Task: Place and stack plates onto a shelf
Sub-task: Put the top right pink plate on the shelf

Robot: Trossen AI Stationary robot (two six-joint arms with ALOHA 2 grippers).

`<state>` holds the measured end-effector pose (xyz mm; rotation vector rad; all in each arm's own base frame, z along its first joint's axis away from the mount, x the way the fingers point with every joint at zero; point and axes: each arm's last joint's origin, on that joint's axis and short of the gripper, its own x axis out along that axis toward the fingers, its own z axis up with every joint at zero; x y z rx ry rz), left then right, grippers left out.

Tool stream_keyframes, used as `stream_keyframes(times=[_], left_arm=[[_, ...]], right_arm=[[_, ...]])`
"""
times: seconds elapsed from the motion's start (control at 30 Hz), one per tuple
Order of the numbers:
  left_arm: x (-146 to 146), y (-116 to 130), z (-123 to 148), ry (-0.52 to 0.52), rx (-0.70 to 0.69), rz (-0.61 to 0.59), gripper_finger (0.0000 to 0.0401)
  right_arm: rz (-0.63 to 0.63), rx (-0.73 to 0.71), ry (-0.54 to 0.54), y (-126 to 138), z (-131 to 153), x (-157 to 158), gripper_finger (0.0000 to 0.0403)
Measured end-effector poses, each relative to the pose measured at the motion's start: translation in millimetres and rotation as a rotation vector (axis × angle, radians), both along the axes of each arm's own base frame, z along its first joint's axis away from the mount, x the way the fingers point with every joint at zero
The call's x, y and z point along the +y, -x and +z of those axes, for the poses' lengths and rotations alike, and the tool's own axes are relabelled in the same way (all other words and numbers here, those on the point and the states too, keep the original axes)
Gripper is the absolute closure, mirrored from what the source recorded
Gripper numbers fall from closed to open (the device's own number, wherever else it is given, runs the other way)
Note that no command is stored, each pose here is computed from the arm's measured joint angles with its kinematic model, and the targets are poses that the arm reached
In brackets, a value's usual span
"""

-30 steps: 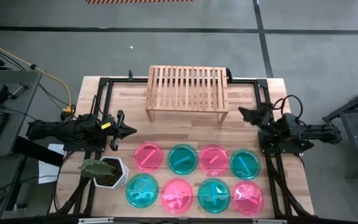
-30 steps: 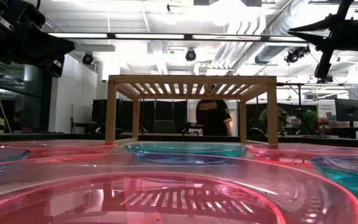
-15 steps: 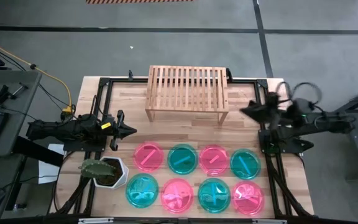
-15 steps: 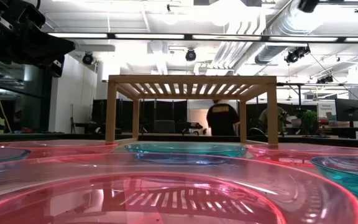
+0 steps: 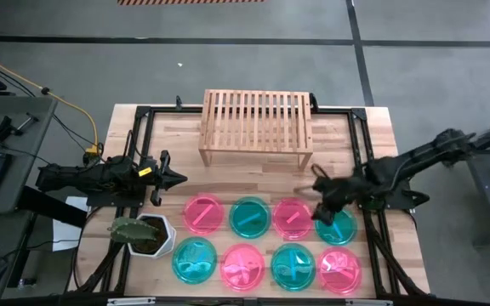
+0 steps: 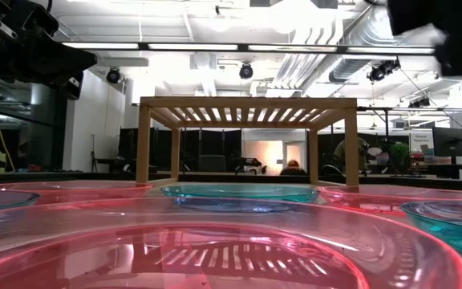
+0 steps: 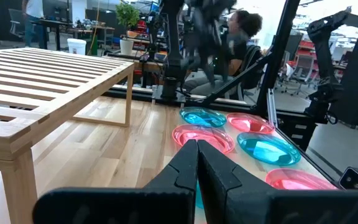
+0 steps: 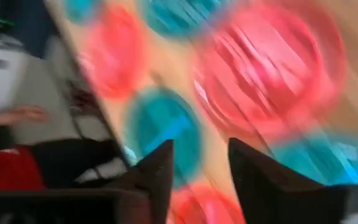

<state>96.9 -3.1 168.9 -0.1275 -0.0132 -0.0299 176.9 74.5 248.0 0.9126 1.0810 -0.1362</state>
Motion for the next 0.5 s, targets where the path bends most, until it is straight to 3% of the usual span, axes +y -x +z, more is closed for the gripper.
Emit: stream_keyframes(times=[0.1,0.23,0.37,0.5], left_arm=[[0,0,0,0.000,0.000,0.000,0.0401],[0,0,0,0.000,0.000,0.000,0.0401],[0,0,0,0.000,0.000,0.000,0.0401],[0,0,0,0.000,0.000,0.000,0.0401]], right_arm=[[-0.077,0.119,-0.013,2,-27,6,0.0223],[-0.261,0.259,0.018,4,-60,-1,0.0207],[-0.359,0.274,0.015,-3,-77,-13,0.0206],[-0.342,0.237,0.052,-13,-83,-24,0.0206]])
